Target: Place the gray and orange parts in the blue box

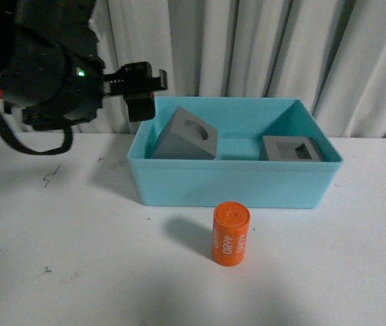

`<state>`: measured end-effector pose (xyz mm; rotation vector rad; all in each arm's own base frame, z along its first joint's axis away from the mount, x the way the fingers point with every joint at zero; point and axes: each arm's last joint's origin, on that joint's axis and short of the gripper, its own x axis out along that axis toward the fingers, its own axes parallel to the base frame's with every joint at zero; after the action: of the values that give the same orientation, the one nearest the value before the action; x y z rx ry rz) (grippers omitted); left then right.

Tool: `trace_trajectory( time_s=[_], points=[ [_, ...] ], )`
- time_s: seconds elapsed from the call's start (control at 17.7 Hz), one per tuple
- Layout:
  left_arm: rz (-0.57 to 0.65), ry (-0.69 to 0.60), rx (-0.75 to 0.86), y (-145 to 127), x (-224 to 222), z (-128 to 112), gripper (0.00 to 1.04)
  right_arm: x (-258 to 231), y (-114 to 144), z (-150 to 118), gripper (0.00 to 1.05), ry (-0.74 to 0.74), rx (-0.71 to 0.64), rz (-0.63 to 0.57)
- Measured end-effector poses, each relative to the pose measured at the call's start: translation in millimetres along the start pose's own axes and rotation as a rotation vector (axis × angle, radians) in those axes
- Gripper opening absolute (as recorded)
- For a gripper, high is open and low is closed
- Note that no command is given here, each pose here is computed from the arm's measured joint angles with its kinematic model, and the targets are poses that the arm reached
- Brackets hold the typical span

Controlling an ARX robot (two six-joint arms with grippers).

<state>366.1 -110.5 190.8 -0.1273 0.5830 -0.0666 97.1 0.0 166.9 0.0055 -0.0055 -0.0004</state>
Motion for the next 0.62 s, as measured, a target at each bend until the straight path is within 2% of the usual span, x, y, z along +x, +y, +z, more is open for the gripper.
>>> trace_trajectory(
  time_s=[0.11,0.28,0.45,0.62],
  points=[
    [-0.019,-0.003,-0.086,18.7,-46.4,-6.9,0.99,0.0,0.0,0.0,0.98,0.0,0.0,0.0],
    [0.0,0.023,-0.199,44.1,-115.0,-40.4,0.98,0.0,0.0,0.0,0.98,0.0,0.0,0.0],
    [0.115,0.047,-0.368,68.6,-164.1,-84.7,0.98,0.0,0.0,0.0,0.98,0.0,0.0,0.0],
    [0.122,-0.011,-0.464,72.2,-198.6,-99.4,0.98,0.0,0.0,0.0,0.98,0.0,0.0,0.0]
  ],
)
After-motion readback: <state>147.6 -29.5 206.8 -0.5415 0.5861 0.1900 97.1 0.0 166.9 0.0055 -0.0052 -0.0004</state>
